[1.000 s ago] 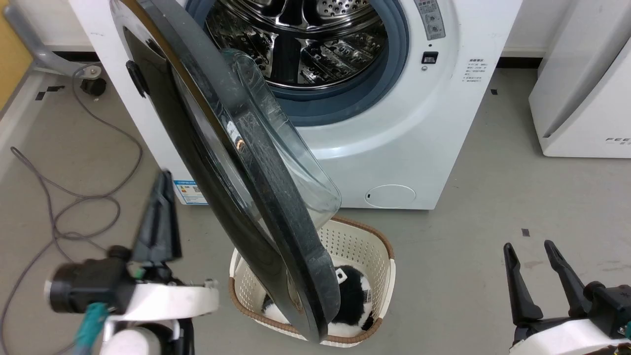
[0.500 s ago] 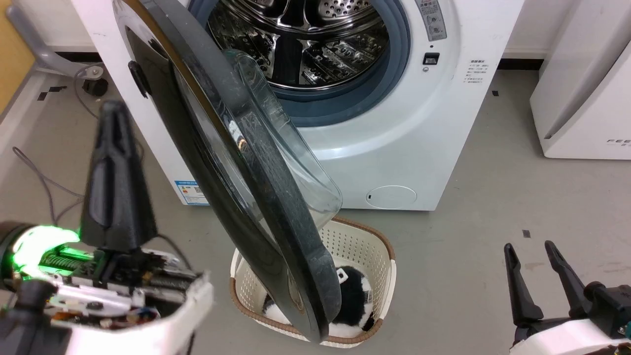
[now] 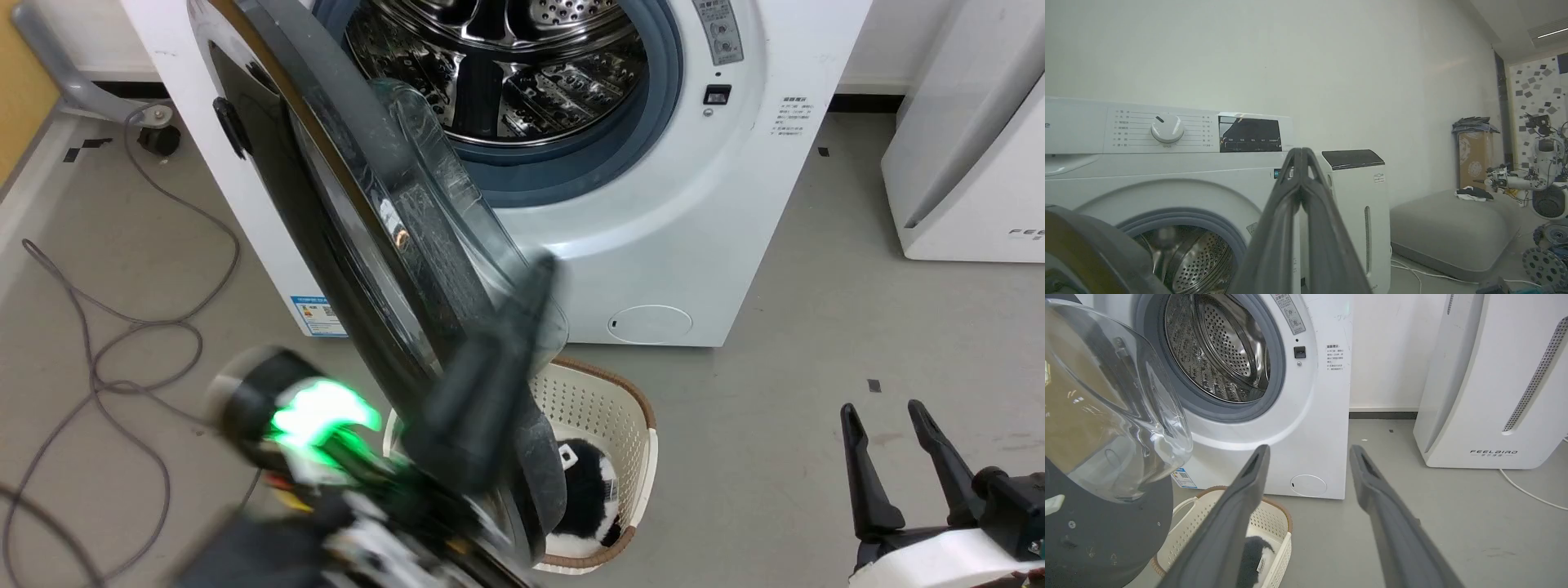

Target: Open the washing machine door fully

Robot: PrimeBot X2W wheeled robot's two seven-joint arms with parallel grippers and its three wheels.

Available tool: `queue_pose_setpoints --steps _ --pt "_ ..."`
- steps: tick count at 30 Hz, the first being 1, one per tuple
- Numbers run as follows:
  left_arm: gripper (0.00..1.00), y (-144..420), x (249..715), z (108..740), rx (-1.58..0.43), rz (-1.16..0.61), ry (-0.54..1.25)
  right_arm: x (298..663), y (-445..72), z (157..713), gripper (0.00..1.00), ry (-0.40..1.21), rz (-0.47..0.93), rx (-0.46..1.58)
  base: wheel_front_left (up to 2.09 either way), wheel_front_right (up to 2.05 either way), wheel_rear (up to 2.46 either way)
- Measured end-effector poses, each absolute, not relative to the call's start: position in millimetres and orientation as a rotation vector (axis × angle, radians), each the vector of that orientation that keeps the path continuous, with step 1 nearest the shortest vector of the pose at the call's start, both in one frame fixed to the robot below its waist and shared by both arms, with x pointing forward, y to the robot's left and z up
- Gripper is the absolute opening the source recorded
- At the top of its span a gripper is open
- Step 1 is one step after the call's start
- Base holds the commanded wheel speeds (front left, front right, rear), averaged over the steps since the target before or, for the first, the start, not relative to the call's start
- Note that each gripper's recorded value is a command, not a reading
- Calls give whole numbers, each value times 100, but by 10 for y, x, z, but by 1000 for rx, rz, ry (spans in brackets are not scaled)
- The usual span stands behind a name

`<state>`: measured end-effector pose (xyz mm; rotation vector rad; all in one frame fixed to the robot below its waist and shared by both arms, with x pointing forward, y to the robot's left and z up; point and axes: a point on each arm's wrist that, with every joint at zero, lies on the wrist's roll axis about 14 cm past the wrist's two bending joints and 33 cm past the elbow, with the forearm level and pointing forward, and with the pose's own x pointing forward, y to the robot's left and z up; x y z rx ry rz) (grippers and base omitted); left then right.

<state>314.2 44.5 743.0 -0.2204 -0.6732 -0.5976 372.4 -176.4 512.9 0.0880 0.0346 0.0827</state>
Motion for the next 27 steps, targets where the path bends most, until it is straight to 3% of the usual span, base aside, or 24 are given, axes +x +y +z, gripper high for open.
queue_pose_setpoints --steps 10,16,21,27 --pt "0 -161 2975 6524 -291 -806 -213 3721 -1762 5126 100 36 83 88 0 0 0" --pt "0 -357 2838 5808 -289 -838 84 3731 -1730 5102 100 46 93 89 0 0 0" --pt "0 -305 2946 5499 -237 -770 143 3734 -1711 5090 100 50 98 90 0 0 0" --pt "0 -229 3222 5482 -207 -677 72 3718 -1714 5090 100 52 97 91 0 0 0"
